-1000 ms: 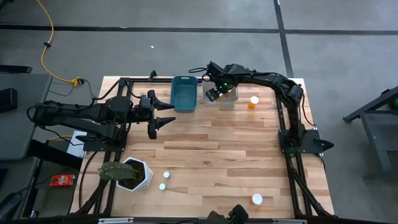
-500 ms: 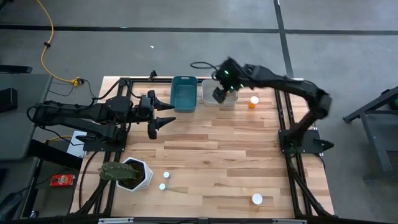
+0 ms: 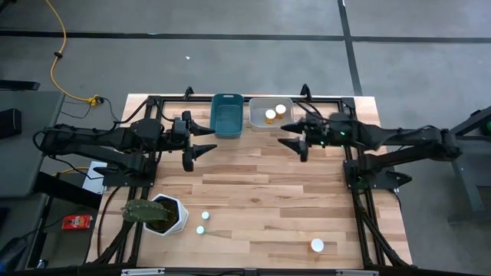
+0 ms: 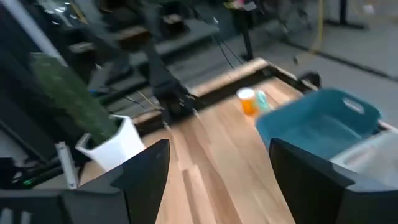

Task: Pick and place medicine bottles into bin by pill shape (circle, oval)

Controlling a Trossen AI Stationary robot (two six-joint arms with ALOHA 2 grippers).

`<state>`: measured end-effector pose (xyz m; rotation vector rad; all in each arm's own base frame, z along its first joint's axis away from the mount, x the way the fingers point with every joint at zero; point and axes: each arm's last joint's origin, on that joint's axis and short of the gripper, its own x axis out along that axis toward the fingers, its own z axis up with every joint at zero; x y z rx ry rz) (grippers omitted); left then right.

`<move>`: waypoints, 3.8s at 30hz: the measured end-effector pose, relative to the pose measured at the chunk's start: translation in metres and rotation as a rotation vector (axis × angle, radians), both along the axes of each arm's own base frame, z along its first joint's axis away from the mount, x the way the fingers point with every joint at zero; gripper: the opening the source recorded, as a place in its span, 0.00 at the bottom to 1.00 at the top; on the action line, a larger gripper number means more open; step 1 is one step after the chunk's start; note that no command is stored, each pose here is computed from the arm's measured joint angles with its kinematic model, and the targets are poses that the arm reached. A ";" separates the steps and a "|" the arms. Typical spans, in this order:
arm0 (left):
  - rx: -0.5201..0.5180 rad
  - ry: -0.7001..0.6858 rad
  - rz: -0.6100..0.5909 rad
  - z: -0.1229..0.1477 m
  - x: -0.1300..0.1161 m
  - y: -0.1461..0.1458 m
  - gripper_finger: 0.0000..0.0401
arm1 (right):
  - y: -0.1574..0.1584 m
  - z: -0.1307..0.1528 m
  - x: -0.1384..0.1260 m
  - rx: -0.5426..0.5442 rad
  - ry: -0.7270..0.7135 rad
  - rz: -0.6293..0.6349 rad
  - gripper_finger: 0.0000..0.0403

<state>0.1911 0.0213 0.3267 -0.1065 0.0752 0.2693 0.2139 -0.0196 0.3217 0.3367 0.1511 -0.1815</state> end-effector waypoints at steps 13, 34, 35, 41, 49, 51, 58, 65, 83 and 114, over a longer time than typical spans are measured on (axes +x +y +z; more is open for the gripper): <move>0.012 0.003 0.019 0.000 0.000 0.001 0.58 | 0.010 0.000 -0.010 -0.124 -0.051 0.056 0.66; -0.044 0.050 0.303 -0.004 -0.004 0.020 0.58 | 0.009 0.000 -0.010 -0.100 -0.053 0.024 0.66; -0.063 0.090 0.338 -0.004 -0.007 0.026 0.58 | 0.009 0.000 -0.010 -0.095 -0.054 0.023 0.66; -0.171 0.414 0.483 -0.017 -0.023 0.065 0.62 | 0.009 0.000 -0.010 -0.091 -0.054 0.022 0.66; -0.385 0.774 0.674 -0.056 -0.044 0.110 0.76 | 0.009 0.000 -0.010 -0.073 -0.057 0.020 0.66; -0.442 0.856 0.715 -0.067 -0.049 0.119 0.79 | 0.009 0.000 -0.010 -0.073 -0.057 0.020 0.66; -0.585 0.936 0.810 -0.089 -0.052 0.141 0.86 | 0.009 0.000 -0.010 -0.065 -0.058 0.019 0.66; -0.761 1.003 0.938 -0.111 -0.057 0.155 0.86 | 0.009 0.000 -0.010 -0.049 -0.059 0.016 0.66; -0.882 1.015 0.973 -0.135 -0.050 0.169 0.79 | 0.009 -0.001 -0.010 -0.048 -0.048 0.016 0.66; -0.908 1.014 0.904 -0.129 -0.052 0.163 0.46 | 0.009 -0.004 -0.011 -0.044 -0.021 0.024 0.66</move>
